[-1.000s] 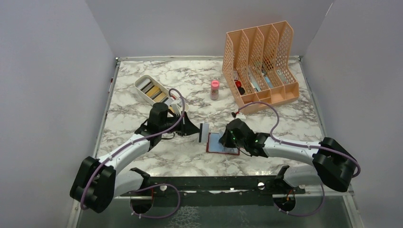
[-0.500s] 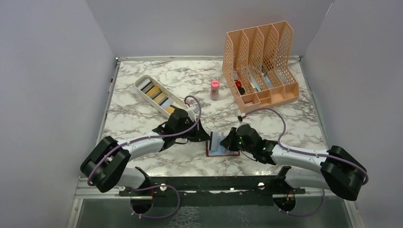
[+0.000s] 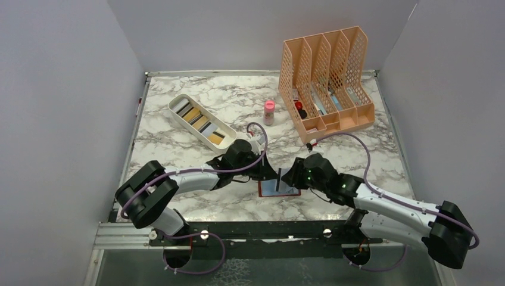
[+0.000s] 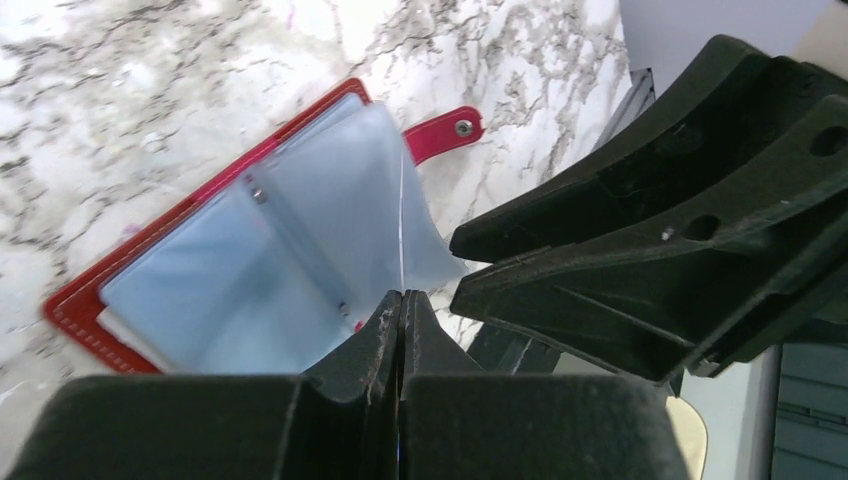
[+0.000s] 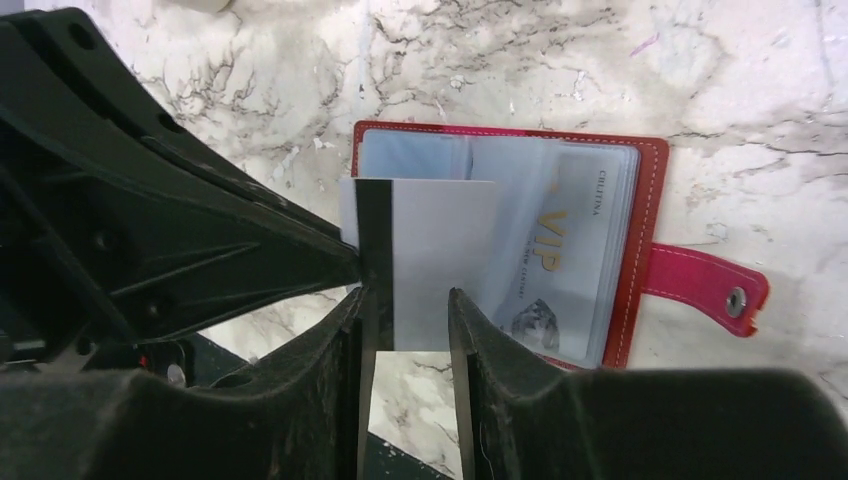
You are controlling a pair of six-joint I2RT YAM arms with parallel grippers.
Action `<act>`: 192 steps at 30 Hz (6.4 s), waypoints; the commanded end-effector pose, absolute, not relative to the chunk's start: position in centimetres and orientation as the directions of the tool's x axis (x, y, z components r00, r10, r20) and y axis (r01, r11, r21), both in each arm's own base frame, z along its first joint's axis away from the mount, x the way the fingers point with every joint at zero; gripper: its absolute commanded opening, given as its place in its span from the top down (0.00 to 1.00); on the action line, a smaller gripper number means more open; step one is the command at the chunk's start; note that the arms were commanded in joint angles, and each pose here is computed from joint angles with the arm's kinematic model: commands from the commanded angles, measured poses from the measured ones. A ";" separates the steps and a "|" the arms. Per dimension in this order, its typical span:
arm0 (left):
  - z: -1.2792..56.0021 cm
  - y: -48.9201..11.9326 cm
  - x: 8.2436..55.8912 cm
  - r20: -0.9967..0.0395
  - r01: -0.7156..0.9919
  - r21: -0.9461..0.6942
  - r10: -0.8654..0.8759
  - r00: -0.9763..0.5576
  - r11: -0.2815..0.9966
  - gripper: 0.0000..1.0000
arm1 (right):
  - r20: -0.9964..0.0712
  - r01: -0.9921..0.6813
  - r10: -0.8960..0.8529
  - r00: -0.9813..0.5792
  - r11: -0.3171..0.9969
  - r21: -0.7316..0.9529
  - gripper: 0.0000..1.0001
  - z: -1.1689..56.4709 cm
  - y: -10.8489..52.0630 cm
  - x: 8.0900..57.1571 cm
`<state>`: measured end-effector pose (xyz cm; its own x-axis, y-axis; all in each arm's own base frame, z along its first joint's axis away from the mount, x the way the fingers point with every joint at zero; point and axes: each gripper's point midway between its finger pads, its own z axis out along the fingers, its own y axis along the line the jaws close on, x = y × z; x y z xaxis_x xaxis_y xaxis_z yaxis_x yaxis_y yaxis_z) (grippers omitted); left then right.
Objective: Put the credit cards into the card holder
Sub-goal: Insert the credit card into the card holder.
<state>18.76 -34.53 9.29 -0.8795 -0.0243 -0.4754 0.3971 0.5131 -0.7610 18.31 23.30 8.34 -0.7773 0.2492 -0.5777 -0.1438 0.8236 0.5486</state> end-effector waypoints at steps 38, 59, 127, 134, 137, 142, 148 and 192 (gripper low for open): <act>8.6 -32.1 20.1 -0.444 0.279 -0.788 -0.192 -0.875 0.549 1.00 | -0.520 0.031 0.137 -0.843 0.978 0.208 0.92 0.8 16.8 16.9; 6.8 -32.7 20.1 -0.330 0.167 -0.847 -0.253 -0.909 0.505 1.00 | -0.534 0.009 0.123 -0.837 0.978 0.211 0.92 1.3 16.9 17.1; 4.8 -35.5 20.8 -0.402 0.262 -0.794 -0.150 -0.903 0.549 0.70 | -0.518 0.062 0.182 -0.836 0.969 0.241 0.67 2.2 17.0 19.2; 4.1 -37.0 20.4 -0.390 0.261 -0.793 -0.129 -0.912 0.551 0.71 | -0.478 0.041 0.187 -0.858 0.954 0.298 0.68 1.7 18.2 18.5; 4.2 -38.0 20.0 -0.382 0.266 -0.799 -0.114 -0.917 0.540 0.71 | -0.469 0.040 0.198 -0.861 0.945 0.326 0.69 1.6 18.6 18.4; 4.2 -37.3 19.7 -0.379 0.249 -0.796 -0.133 -0.916 0.552 0.71 | -0.464 0.053 0.203 -0.862 0.947 0.316 0.71 1.5 18.3 18.2; 5.3 -35.9 19.9 -0.428 0.270 -0.760 -0.142 -0.892 0.591 0.69 | -0.499 0.074 0.213 -0.840 0.956 0.283 0.74 2.5 17.1 18.4; 3.2 -34.8 19.6 -0.517 0.365 -0.522 0.054 -0.854 0.771 1.00 | -0.516 0.088 0.196 -0.834 0.970 0.226 0.81 2.4 15.9 18.5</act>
<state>19.75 -33.74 3.08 -0.8598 0.0384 -0.5092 0.3433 0.7817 -0.5207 18.10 15.81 2.21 -0.8457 0.1857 -0.5003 0.0830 0.9719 0.2205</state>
